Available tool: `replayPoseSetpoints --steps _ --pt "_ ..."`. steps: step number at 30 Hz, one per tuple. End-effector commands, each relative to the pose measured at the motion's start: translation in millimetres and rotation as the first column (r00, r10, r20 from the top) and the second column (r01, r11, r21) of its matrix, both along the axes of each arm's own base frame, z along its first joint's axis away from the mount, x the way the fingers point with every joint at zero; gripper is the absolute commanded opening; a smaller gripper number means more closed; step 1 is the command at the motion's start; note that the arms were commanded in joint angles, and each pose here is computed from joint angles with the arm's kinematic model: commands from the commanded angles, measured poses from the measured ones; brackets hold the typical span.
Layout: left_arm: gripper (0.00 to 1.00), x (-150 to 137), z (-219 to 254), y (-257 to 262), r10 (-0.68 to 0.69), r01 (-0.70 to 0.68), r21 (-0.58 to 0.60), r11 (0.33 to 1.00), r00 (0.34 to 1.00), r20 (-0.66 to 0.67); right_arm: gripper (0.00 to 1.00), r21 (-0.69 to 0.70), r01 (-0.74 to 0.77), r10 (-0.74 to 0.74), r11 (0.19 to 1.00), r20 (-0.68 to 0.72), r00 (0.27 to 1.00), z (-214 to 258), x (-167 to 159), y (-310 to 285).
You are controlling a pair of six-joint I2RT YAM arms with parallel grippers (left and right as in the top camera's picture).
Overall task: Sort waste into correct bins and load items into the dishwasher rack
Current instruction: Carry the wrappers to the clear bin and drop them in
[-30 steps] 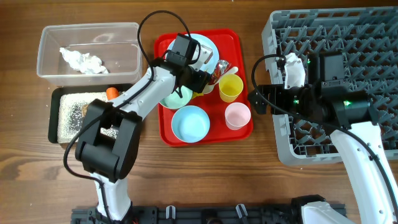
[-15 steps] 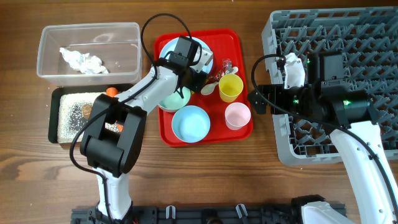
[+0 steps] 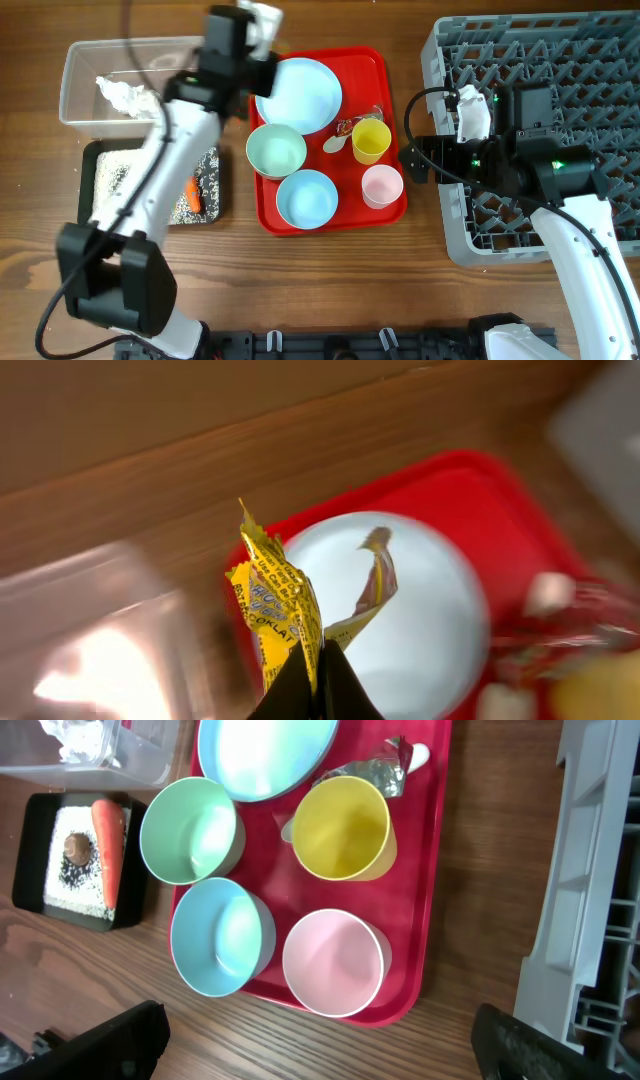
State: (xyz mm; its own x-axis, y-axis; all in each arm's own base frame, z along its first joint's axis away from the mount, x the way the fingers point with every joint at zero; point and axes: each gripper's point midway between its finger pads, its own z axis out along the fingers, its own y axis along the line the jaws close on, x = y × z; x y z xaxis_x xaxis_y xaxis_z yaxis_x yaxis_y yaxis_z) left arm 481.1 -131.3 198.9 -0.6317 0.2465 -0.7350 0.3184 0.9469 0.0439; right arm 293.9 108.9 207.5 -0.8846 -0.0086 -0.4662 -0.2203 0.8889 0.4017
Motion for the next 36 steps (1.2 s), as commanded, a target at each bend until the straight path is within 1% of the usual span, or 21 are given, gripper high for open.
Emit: replayPoseSetpoints --steps 1,3,5,6,7,8,9,10,13,16,17,19,20,22,24,27,33,36 --pt "0.04 13.7 -11.6 111.4 0.277 -0.275 0.077 0.958 0.960 -0.024 1.00 -0.007 0.012 -0.012 1.000 -0.017 1.000 -5.4 1.5 -0.8" --pt "0.04 14.1 -24.1 151.5 0.359 -0.355 0.074 0.932 0.931 -0.057 1.00 -0.007 0.012 -0.012 1.000 -0.017 1.000 -5.3 1.6 -0.7" --pt "0.04 15.0 -42.0 174.7 0.378 -0.376 0.039 0.926 0.919 -0.107 1.00 -0.007 0.012 -0.012 1.000 -0.013 1.000 -5.0 2.4 -0.7" --pt "0.06 15.4 -54.2 180.3 0.365 -0.369 0.002 0.929 0.920 -0.144 1.00 -0.007 0.012 -0.013 1.000 -0.013 1.000 -5.0 2.5 -0.8" --pt "0.21 15.6 -62.2 181.4 0.350 -0.360 -0.026 0.933 0.921 -0.169 1.00 -0.010 0.014 -0.014 1.000 -0.013 1.000 -5.3 2.5 -1.2" --pt "0.47 16.0 -68.2 181.2 0.337 -0.351 -0.048 0.935 0.923 -0.187 1.00 -0.009 0.014 -0.014 1.000 -0.014 1.000 -5.4 2.2 -1.2" --pt "0.85 16.9 -74.2 178.7 0.315 -0.336 -0.078 0.938 0.927 -0.204 1.00 -0.009 0.015 -0.015 1.000 -0.015 1.000 -5.4 2.2 -1.3" --pt "1.00 17.6 -75.4 175.5 0.301 -0.325 -0.094 0.941 0.931 -0.208 1.00 -0.009 0.014 -0.014 1.000 -0.015 1.000 -5.4 2.2 -1.2" --pt "1.00 21.8 -62.0 151.5 0.223 -0.249 -0.140 0.958 0.959 -0.175 1.00 -0.009 0.015 -0.015 1.000 -0.016 1.000 -5.4 2.2 -1.2" --pt "1.00 19.2 -46.4 105.9 0.117 -0.143 -0.174 0.974 0.981 -0.152 1.00 -0.009 0.016 -0.016 1.000 -0.013 1.000 -5.1 2.7 -1.3" --pt "1.00 16.6 -46.0 91.2 0.082 -0.108 -0.169 0.980 0.985 -0.154 1.00 -0.008 0.015 -0.015 1.000 -0.011 1.000 -4.8 3.1 -1.1" --pt "1.00 2.0 -53.0 37.7 -0.073 0.050 -0.131 0.990 0.982 -0.174 1.00 -0.008 0.016 -0.016 1.000 -0.011 1.000 -4.9 3.1 -1.2" --pt "1.00 -5.3 -57.3 12.3 -0.124 0.100 -0.131 0.986 0.974 -0.190 1.00 -0.008 0.016 -0.016 1.000 -0.012 1.000 -5.0 3.0 -1.2" --pt "1.00 -14.0 -63.0 -22.6 -0.187 0.161 -0.138 0.977 0.961 -0.202 1.00 -0.007 0.016 -0.016 1.000 -0.012 1.000 -4.9 2.9 -1.0" --pt "1.00 -19.9 -70.6 -53.4 -0.220 0.188 -0.161 0.969 0.952 -0.214 1.00 -0.001 0.029 -0.029 1.000 -0.018 0.999 -4.8 3.2 -1.0" --pt "1.00 -22.8 -83.8 -87.4 -0.215 0.163 -0.220 0.962 0.947 -0.239 1.00 0.002 0.034 -0.034 0.999 -0.023 0.999 -5.0 2.9 -1.0" --pt "1.00 -30.2 -123.3 -140.8 -0.314 0.266 -0.216 0.940 0.919 -0.238 1.00 0.001 0.035 -0.035 0.999 -0.027 0.999 -5.4 2.2 -1.3" --pt "1.00 -28.0 -133.9 -150.0 -0.328 0.281 -0.218 0.935 0.916 -0.229 1.00 0.000 0.034 -0.034 0.999 -0.031 0.999 -5.9 1.3 -1.3"
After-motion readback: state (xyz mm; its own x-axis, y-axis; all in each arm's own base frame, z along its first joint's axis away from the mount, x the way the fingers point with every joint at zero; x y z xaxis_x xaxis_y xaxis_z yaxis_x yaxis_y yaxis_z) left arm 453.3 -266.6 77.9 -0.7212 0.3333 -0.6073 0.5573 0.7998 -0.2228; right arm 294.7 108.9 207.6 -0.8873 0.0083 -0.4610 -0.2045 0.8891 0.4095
